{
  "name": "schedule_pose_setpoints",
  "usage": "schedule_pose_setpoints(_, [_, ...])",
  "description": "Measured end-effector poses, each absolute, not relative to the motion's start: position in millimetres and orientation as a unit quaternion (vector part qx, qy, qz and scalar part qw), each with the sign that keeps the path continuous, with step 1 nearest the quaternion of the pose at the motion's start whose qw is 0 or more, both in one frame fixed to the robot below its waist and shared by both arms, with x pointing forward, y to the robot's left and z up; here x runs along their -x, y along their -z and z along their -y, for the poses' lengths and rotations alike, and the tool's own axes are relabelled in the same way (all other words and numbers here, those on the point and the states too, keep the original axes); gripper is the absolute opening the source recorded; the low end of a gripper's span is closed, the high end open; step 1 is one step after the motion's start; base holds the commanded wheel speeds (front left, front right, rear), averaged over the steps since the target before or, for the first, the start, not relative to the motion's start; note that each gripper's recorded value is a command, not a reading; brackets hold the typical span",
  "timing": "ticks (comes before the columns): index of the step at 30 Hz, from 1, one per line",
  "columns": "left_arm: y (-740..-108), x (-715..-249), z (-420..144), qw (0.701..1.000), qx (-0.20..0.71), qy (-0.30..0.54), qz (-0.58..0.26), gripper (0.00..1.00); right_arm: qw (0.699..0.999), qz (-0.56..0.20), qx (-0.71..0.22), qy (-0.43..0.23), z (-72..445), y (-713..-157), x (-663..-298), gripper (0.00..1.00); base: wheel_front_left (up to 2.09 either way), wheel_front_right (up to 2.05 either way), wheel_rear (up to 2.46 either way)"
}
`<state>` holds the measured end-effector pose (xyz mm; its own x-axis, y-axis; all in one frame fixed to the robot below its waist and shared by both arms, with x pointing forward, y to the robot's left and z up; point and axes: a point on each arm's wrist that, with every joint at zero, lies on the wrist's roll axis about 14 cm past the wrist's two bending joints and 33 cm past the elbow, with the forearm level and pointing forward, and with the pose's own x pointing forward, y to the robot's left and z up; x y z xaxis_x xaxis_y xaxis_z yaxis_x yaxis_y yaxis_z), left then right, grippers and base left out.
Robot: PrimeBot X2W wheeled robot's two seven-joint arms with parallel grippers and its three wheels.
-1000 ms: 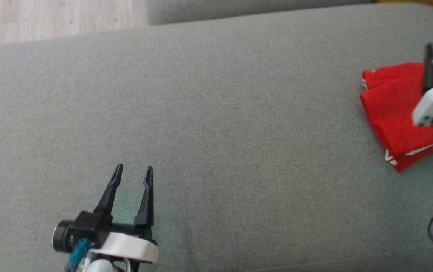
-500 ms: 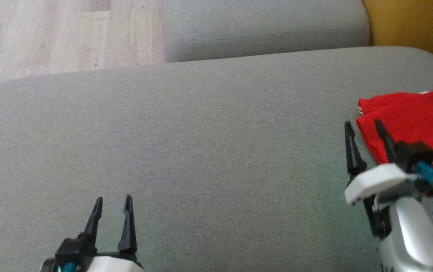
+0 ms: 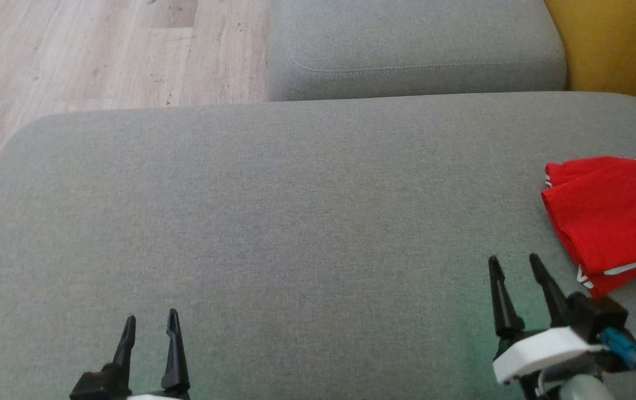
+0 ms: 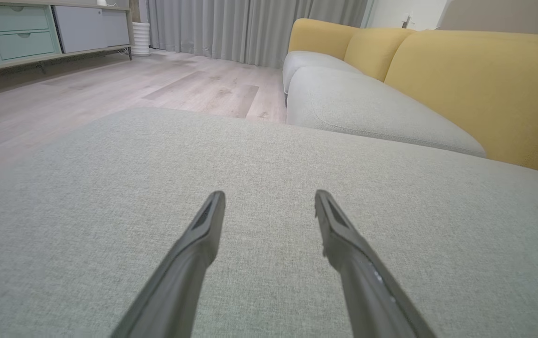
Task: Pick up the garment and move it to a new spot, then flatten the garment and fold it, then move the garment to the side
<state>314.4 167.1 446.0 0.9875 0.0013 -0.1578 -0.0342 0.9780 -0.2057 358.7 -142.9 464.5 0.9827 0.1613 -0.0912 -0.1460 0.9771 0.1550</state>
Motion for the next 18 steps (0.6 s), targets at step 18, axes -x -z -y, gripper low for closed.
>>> schedule_pose_setpoints(18, [-436,-313,-158,0.988,0.114,0.002,-0.103,1.00,0.992,-0.056,-0.076,-0.089,135,-464,-339,1.00,0.00,0.00,0.00])
